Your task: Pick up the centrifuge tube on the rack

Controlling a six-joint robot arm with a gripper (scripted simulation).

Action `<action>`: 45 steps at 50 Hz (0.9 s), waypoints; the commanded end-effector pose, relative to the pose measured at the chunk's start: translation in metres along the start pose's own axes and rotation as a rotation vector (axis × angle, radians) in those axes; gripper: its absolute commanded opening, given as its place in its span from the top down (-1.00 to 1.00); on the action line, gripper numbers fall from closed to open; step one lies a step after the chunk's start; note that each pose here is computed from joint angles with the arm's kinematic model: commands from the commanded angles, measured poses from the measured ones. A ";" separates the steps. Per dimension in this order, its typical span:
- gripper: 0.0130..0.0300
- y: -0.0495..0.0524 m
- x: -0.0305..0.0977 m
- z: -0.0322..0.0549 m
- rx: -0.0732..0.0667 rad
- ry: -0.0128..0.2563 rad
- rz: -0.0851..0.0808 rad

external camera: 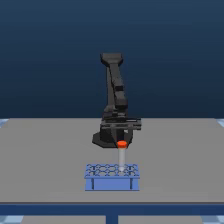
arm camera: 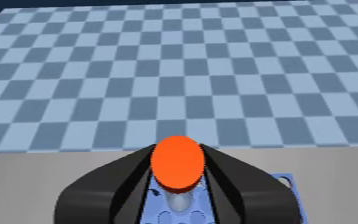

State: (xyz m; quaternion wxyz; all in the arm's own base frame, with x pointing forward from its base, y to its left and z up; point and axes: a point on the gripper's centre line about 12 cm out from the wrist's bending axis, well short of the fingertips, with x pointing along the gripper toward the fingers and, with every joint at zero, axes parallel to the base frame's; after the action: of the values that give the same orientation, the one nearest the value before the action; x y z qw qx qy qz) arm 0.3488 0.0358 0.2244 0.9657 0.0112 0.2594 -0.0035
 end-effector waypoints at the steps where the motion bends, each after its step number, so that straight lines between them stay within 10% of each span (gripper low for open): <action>1: 1.00 0.000 -0.001 0.0027 -0.024 0.000 0.001; 45: 1.00 0.001 -0.015 0.0253 -0.024 0.000 0.001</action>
State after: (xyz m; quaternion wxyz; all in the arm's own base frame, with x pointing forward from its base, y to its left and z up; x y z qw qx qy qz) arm 0.3490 0.0364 0.2524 0.9661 0.0089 0.2578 -0.0006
